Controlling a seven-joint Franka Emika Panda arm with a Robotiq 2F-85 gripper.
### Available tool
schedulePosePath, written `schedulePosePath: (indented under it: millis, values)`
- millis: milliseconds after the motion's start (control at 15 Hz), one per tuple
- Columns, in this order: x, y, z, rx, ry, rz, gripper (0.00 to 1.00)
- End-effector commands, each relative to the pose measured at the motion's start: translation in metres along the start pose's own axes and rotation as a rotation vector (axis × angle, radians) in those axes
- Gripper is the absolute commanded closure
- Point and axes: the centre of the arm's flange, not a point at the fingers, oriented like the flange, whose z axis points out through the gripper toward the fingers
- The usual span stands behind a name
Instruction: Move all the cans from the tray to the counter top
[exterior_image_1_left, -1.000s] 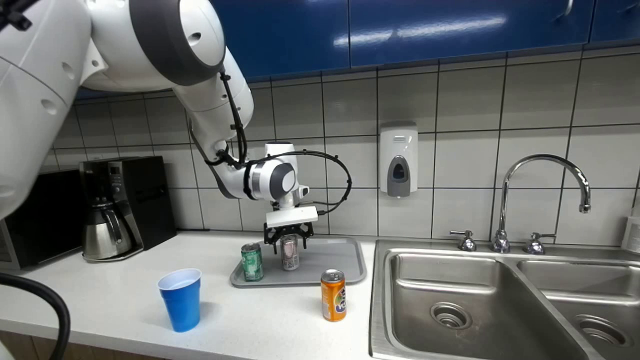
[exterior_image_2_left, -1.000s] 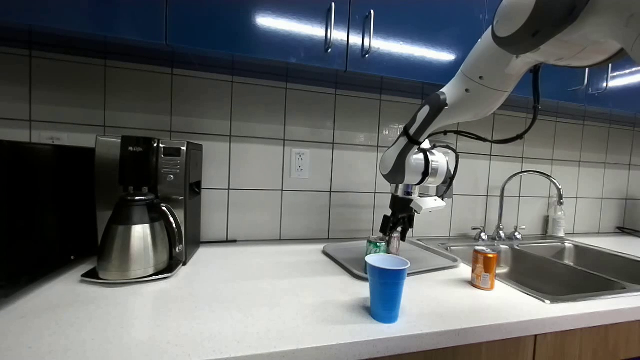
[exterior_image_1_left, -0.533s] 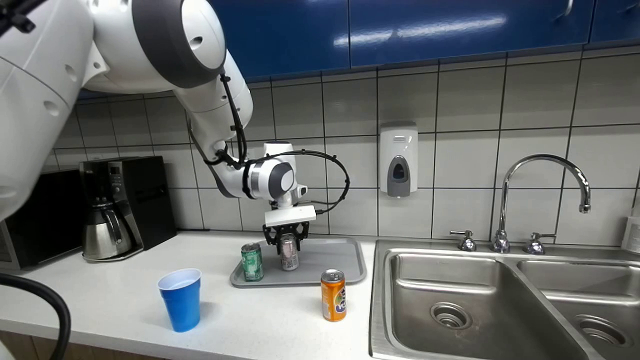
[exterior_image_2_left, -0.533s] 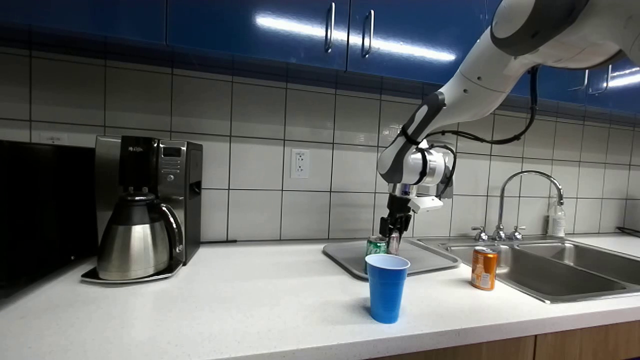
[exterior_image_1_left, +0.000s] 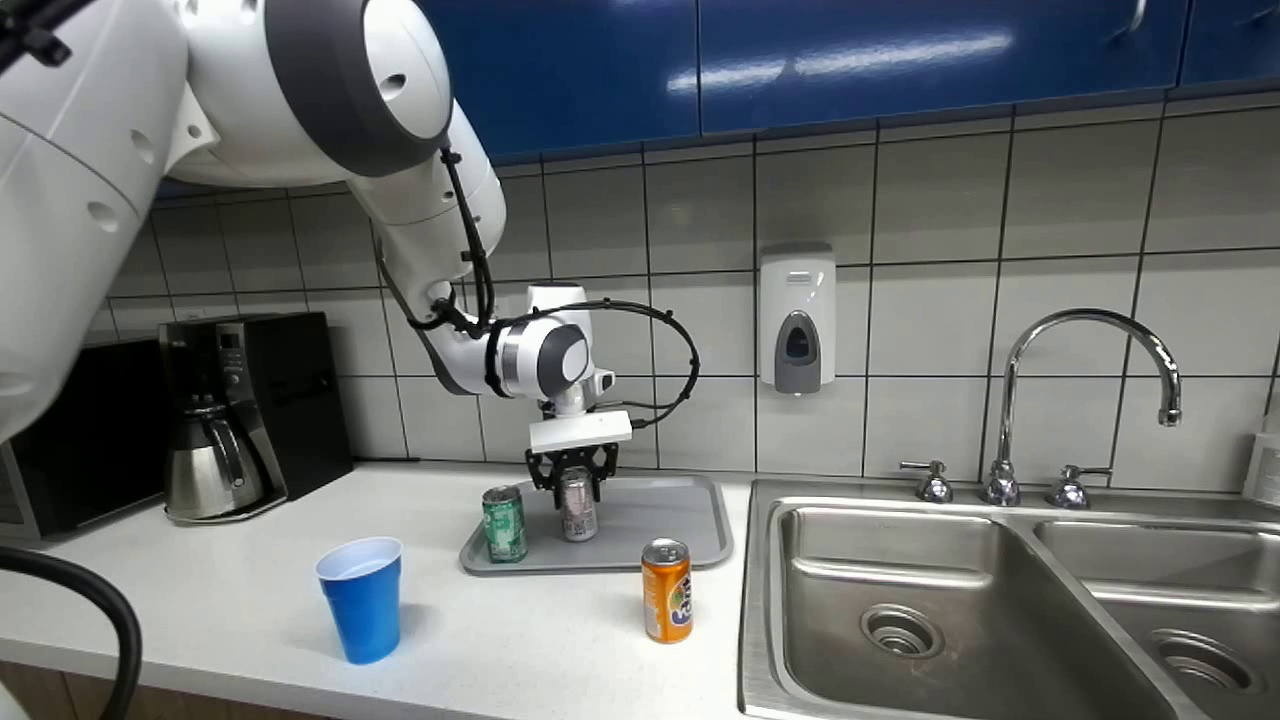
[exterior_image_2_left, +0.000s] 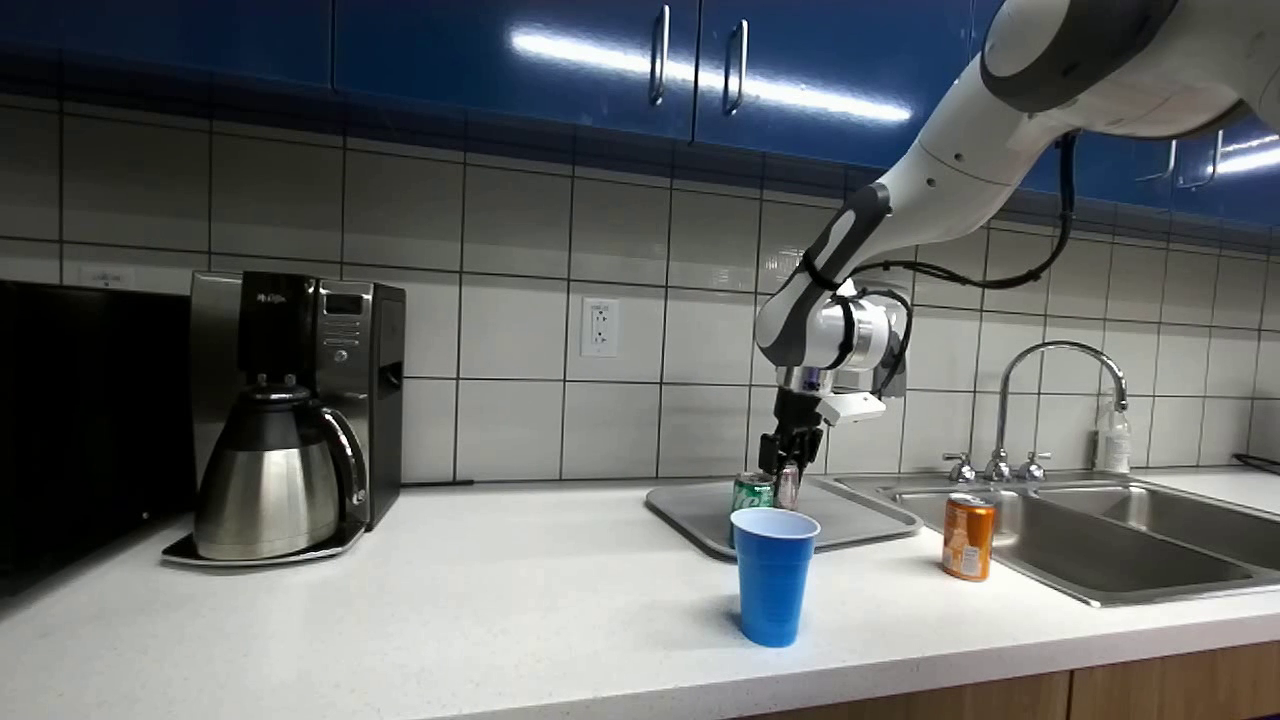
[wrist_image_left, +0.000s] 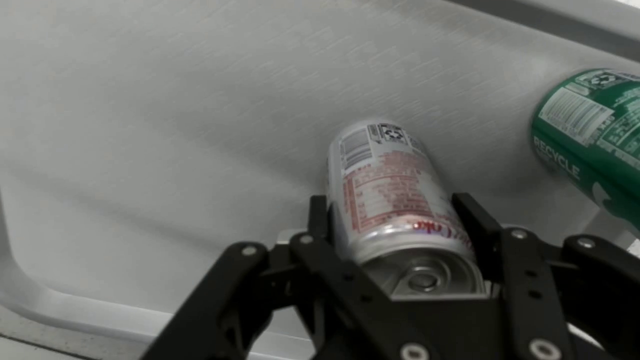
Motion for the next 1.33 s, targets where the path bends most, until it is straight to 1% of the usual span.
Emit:
schedulePosePath:
  millis: [0, 533, 1000, 1267]
  values:
    - [-0.001, 0.001, -0.014, 0.0, 0.001, -0.003, 0.62]
    - [-0.014, -0.009, -0.034, 0.001, 0.03, -0.013, 0.62]
    - [-0.041, -0.016, -0.051, -0.005, 0.027, -0.009, 0.62]
    - [-0.062, -0.021, -0.06, -0.009, 0.024, -0.003, 0.62]
